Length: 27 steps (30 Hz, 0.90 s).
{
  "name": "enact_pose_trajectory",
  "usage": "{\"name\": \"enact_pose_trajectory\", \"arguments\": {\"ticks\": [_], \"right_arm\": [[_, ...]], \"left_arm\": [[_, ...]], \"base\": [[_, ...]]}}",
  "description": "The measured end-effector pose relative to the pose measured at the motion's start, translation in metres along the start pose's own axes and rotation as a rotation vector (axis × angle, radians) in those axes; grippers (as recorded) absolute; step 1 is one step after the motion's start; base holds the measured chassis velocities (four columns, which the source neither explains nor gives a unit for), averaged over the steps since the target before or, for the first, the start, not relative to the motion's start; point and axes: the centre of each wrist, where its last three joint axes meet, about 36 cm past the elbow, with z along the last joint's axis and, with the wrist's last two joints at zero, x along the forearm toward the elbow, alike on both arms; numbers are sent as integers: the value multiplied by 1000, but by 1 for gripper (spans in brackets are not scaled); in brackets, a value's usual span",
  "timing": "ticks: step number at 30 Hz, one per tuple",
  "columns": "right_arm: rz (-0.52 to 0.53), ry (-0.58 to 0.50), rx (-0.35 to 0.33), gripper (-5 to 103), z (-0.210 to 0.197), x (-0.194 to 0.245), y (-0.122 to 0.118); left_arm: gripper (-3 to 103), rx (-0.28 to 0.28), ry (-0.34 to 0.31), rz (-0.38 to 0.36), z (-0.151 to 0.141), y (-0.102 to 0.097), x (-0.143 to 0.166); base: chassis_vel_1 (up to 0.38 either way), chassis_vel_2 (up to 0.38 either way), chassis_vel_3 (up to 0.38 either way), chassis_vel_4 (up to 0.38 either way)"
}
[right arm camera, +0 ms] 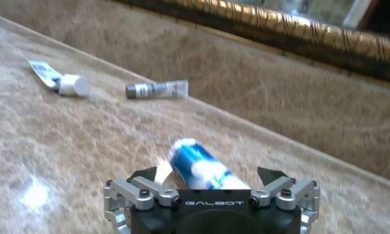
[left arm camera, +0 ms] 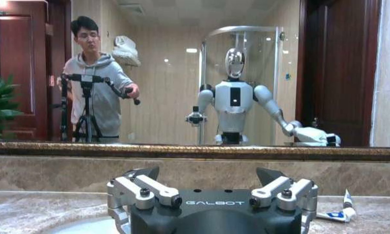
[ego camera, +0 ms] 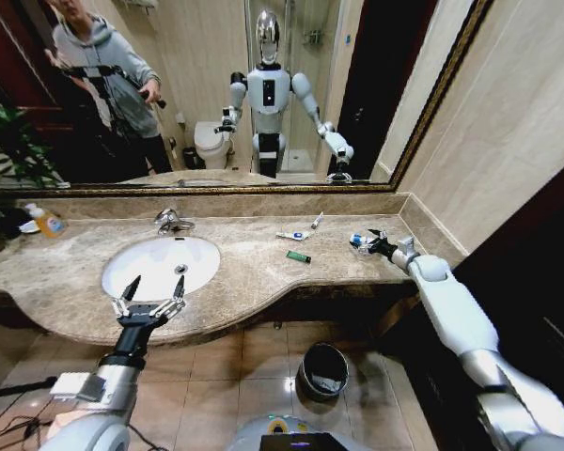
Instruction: Pick up the trash from the sink and place it in the trash bin.
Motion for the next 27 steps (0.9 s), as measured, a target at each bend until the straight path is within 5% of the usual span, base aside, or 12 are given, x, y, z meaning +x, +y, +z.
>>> {"name": "enact_pose_trajectory", "arguments": {"ticks": [5, 27], "right_arm": [[9, 11, -17, 98, 4, -1, -6], [54, -40, -53, 35, 8, 6, 12]], "left_arm": [[100, 0, 0, 0, 0, 0, 0], [100, 0, 0, 0, 0, 0, 0]], "base": [[0, 0, 0, 0], [0, 0, 0, 0]]}}
